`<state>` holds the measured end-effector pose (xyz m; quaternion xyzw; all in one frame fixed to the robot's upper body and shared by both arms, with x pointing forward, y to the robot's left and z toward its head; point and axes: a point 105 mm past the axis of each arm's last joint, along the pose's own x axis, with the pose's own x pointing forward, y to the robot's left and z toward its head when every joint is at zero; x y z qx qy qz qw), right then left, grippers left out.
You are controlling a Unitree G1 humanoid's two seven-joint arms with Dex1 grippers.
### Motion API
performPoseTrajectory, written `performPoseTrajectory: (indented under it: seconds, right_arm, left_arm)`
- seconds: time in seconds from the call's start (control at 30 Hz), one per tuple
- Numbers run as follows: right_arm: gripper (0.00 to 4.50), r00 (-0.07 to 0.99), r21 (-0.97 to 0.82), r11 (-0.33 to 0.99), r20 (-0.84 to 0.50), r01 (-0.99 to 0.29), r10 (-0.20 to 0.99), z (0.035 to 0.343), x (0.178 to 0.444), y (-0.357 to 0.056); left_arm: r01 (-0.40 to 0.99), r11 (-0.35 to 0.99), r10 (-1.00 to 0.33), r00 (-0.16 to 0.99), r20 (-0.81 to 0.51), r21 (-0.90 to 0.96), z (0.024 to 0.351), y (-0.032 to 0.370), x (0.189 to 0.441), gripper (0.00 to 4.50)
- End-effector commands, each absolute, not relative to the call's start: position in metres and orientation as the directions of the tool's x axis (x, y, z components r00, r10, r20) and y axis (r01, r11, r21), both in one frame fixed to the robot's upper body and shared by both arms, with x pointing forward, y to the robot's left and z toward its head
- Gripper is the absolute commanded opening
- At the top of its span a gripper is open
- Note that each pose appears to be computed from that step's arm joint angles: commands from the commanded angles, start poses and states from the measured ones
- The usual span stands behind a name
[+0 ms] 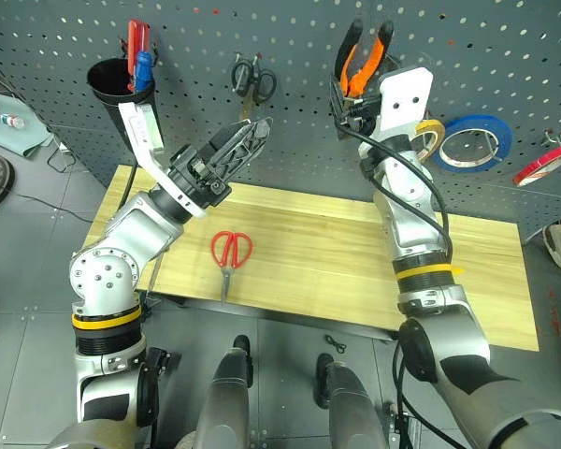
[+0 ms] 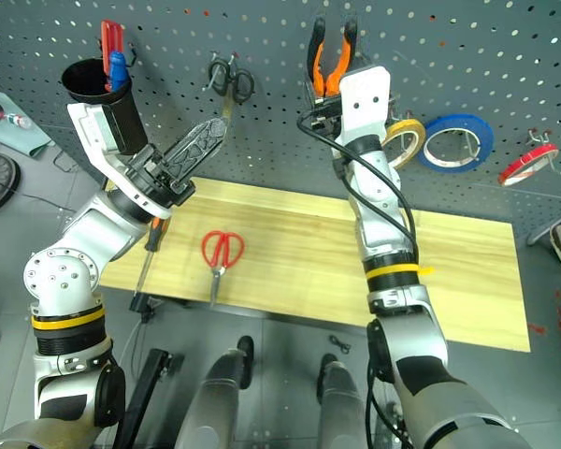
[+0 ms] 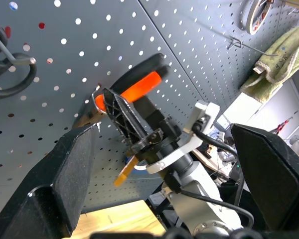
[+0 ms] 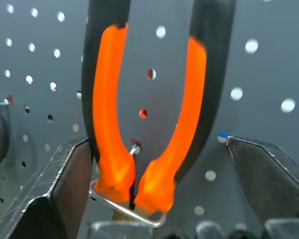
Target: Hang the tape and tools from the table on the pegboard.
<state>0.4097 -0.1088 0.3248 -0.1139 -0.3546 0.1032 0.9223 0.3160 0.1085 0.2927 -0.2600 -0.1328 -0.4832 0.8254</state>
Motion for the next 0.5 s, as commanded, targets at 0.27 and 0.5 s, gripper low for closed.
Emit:
performPoseTrajectory:
  seconds: [0.27, 0.5]
  right_arm:
    - [4.45, 0.676, -0.355, 0.731, 0.287, -0.583, 0.679, 0.292, 0.344, -0.112]
    - [4.45, 0.484, -0.272, 0.46, -0.025, -0.845, 0.875, 0.232, 0.301, -0.107]
  left_arm:
    - [0.676, 0.716, -0.688, 0.726, -0.014, -0.174, 0.198, 0.145, 0.317, 4.5]
    - [0.479, 0.876, -0.477, 0.844, -0.247, -0.055, 0.133, 0.159, 0.327, 4.5]
